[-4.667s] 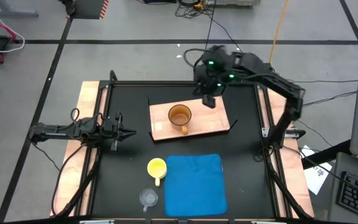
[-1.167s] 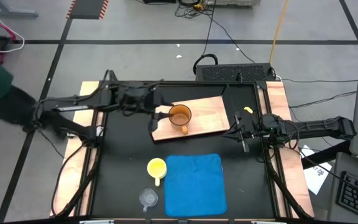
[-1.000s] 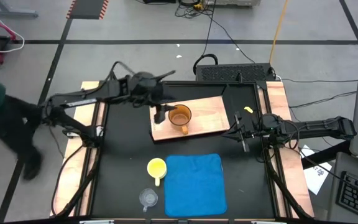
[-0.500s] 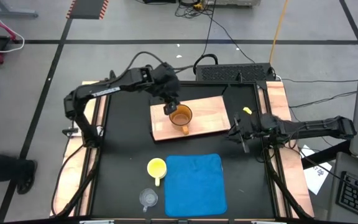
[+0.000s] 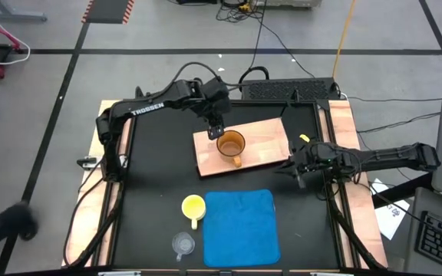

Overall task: Stack small to large cups/mugs on shelf
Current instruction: Put the orange mug on the shelf

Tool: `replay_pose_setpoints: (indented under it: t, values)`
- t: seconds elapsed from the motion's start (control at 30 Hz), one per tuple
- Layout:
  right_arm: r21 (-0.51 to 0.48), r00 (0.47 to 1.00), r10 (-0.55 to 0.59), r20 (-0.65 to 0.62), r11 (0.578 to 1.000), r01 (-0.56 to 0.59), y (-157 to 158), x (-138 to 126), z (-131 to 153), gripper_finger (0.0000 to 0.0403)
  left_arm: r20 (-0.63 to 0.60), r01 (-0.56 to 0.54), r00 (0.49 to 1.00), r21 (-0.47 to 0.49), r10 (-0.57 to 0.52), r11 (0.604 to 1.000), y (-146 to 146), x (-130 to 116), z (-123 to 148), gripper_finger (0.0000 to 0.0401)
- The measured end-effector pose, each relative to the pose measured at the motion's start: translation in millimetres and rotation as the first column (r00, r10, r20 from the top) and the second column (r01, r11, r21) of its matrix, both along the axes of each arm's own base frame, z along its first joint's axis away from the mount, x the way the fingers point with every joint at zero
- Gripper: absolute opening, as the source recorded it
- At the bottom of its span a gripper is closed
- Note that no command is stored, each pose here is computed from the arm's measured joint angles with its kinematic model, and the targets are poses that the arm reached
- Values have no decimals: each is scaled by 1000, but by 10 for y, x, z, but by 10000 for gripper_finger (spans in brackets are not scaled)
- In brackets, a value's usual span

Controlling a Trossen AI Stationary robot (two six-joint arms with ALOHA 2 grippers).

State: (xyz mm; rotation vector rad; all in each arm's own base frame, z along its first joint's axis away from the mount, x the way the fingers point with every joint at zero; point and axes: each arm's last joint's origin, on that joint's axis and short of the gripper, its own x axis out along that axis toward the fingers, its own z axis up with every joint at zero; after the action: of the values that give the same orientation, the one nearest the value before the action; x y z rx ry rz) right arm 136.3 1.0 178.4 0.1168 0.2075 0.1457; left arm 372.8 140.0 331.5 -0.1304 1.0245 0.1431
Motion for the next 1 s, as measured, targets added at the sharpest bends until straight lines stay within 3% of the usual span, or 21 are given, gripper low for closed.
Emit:
replay_pose_setpoints:
  t: [0.3,0.63,0.8,0.9,1.0]
  values:
    - [60,960,247,135,965,-257,82,-33,222,0,9,20,1000,9,-20,1000,-43,10,20,191]
    - [109,935,322,148,934,-339,234,-83,550,0,12,37,999,21,-38,999,-45,14,22,191]
    - [39,961,264,84,963,-268,278,-141,840,0,12,38,999,21,-38,999,-45,15,22,191]
    - [-52,992,127,6,991,-127,245,-211,1011,0,12,37,999,20,-37,999,-45,15,22,191]
    - [-127,995,-37,-88,992,25,183,-296,1102,0,13,39,999,15,-39,999,-47,14,22,191]
